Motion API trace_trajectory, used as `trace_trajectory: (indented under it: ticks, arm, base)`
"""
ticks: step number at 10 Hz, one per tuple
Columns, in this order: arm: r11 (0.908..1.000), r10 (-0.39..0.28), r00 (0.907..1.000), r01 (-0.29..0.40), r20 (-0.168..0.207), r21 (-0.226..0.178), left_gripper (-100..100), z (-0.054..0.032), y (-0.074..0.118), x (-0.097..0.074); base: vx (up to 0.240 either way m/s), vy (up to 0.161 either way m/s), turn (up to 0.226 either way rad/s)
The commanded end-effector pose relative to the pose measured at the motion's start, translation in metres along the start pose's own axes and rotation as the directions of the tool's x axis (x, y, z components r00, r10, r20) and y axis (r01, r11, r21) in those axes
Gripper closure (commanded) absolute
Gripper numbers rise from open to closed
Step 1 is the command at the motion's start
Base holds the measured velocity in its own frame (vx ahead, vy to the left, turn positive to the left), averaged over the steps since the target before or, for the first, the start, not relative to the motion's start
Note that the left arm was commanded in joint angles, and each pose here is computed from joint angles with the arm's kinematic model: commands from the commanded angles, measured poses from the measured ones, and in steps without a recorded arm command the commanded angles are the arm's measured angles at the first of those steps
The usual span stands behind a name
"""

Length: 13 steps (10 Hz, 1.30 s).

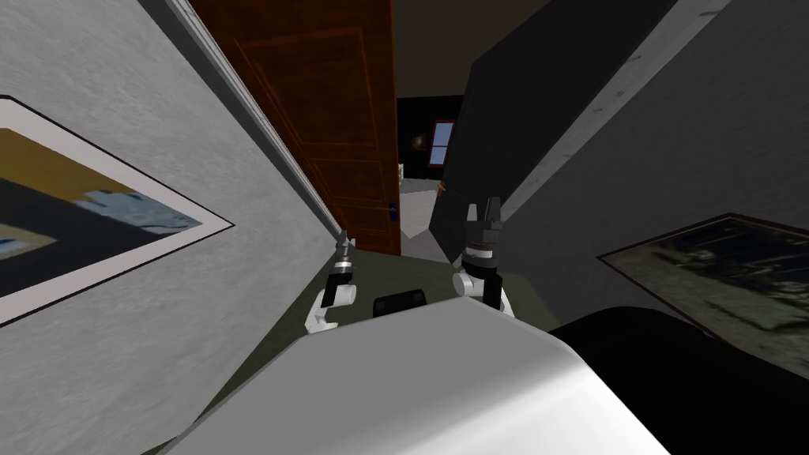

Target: Push the door open

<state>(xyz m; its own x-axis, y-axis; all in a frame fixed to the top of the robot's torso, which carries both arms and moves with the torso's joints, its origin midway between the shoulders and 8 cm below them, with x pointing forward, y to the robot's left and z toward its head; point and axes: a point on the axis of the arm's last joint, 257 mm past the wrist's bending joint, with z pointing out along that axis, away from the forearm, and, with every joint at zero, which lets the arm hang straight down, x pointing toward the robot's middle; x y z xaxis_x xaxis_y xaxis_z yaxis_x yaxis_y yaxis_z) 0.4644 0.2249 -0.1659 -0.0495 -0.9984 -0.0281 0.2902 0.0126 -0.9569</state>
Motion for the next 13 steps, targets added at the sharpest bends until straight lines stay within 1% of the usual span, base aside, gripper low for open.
trace_trajectory:
  ticks: [1,6,7,9,10,13]
  arm:
    - [0.9997,-0.008,0.9999,0.008,-0.013,-0.025,-100,0.0019,0.013,0.006]
    - [0.995,-0.03,0.9982,0.025,-0.051,-0.097,-100,0.007,0.047,0.026]
    - [0.9917,-0.038,0.9971,0.03,-0.065,-0.125,-100,0.0083,0.06,0.033]
    - [0.9881,-0.045,0.9959,0.033,-0.078,-0.15,-100,0.0092,0.072,0.04]
    - [0.9839,-0.051,0.9946,0.034,-0.091,-0.175,-100,0.0098,0.083,0.047]
    - [0.9775,-0.058,0.9925,0.035,-0.107,-0.208,-100,0.0101,0.097,0.056]
  base:
    - [0.097,-0.005,-0.065]
    - [0.101,0.002,-0.075]
    - [0.132,-0.008,-0.112]
    - [0.132,0.003,-0.077]
    - [0.148,0.011,-0.109]
    - [0.122,0.011,-0.056]
